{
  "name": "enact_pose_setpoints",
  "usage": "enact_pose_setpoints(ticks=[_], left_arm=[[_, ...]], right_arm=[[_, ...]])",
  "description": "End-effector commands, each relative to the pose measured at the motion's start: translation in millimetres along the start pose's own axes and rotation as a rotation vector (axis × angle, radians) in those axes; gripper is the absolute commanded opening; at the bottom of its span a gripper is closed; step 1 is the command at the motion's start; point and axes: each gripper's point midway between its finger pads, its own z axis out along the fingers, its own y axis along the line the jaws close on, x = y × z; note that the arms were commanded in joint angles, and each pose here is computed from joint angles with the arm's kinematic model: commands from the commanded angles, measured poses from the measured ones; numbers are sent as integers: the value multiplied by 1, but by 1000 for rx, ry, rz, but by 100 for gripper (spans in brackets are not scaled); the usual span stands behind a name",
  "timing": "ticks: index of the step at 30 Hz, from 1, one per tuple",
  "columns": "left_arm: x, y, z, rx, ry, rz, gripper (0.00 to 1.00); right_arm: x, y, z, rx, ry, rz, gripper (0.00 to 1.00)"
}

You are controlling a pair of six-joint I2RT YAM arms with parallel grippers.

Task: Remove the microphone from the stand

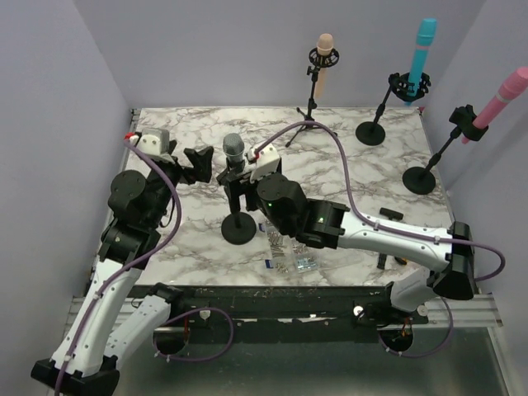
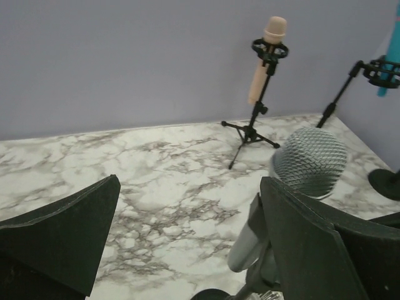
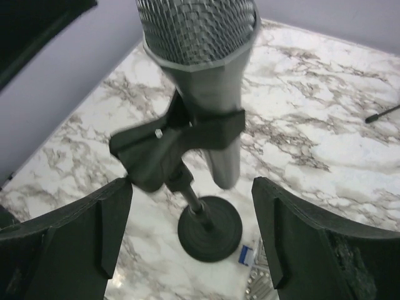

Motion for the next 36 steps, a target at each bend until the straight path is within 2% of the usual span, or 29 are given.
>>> enact_pose_setpoints(ticks=[1, 6, 12, 18, 26, 30, 36], left_arm=[[-12, -56, 7, 324, 42, -30, 99], [-7, -79, 21, 449, 112, -64, 99], [-4, -99, 28, 555, 187, -104, 99], [-3, -100, 24, 562, 175, -88, 99], [23, -90, 47, 450, 312, -49, 98], [30, -87, 51, 427, 330, -28, 90], [35, -85, 53, 398, 352, -10, 65]], right_arm=[[-2, -8, -32, -79, 7, 40, 88], [-1, -24, -65, -115, 2, 132, 93], [5, -40, -76, -72, 24, 165, 94], [10, -32, -75, -104, 38, 183, 95], [17, -22, -65, -111, 72, 163, 95], [19, -20, -64, -117, 82, 164, 95], [23, -19, -56, -91, 96, 146, 96]])
